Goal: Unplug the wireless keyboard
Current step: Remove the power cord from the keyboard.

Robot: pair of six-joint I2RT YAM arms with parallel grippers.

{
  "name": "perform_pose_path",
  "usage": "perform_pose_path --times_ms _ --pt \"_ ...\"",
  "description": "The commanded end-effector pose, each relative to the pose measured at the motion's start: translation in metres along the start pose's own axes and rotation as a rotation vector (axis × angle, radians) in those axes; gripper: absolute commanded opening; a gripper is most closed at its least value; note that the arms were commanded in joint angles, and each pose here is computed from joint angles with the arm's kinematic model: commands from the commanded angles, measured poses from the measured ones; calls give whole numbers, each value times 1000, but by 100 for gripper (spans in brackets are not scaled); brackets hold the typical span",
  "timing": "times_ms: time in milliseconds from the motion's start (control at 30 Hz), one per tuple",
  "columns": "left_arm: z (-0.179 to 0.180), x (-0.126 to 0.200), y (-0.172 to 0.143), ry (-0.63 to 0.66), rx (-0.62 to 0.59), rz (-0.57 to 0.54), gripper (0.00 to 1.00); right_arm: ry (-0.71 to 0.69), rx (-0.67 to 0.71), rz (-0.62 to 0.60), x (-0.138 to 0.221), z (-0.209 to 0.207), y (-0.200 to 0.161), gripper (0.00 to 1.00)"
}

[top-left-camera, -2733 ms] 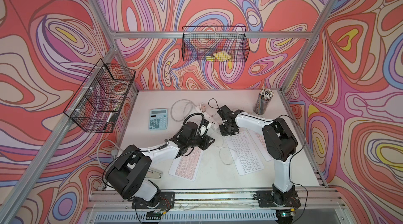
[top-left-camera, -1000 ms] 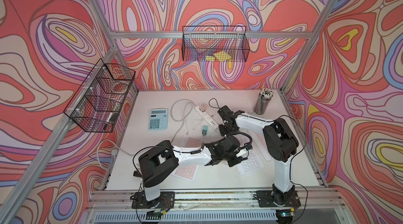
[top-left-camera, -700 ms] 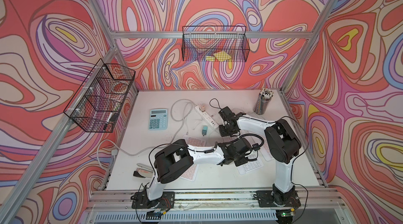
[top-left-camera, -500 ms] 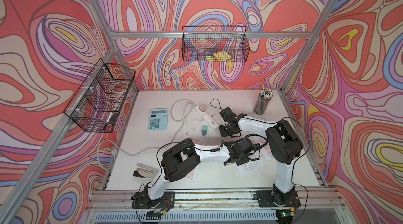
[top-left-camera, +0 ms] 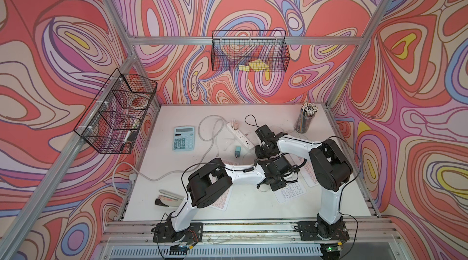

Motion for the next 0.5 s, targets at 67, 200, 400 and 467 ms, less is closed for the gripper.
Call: perform_pose_path --times_ms 67,200,400,467 --pt "-28 -10 -70 -181 42 222 47 -24 103 120 -26 -1 -32 0" --pt "-31 -8 -77 -200 54 221 47 -140 98 164 -32 -17 -35 0" --pt "-34 -9 -81 -248 76 215 45 -169 -108 116 -32 -21 -26 0" --pt "-33 -10 -82 -262 87 212 44 -155 -146 107 -33 -17 -21 0"
Point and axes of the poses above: each gripper's point midway between its finger pads, its own x axis back along the fingers, its own z axis along the line the jaws close on, y = z × x, the point moved 2 cm from there along x, back along the fingers, and after that the axes turned 2 degrees about -x, right-handed, at the moved point
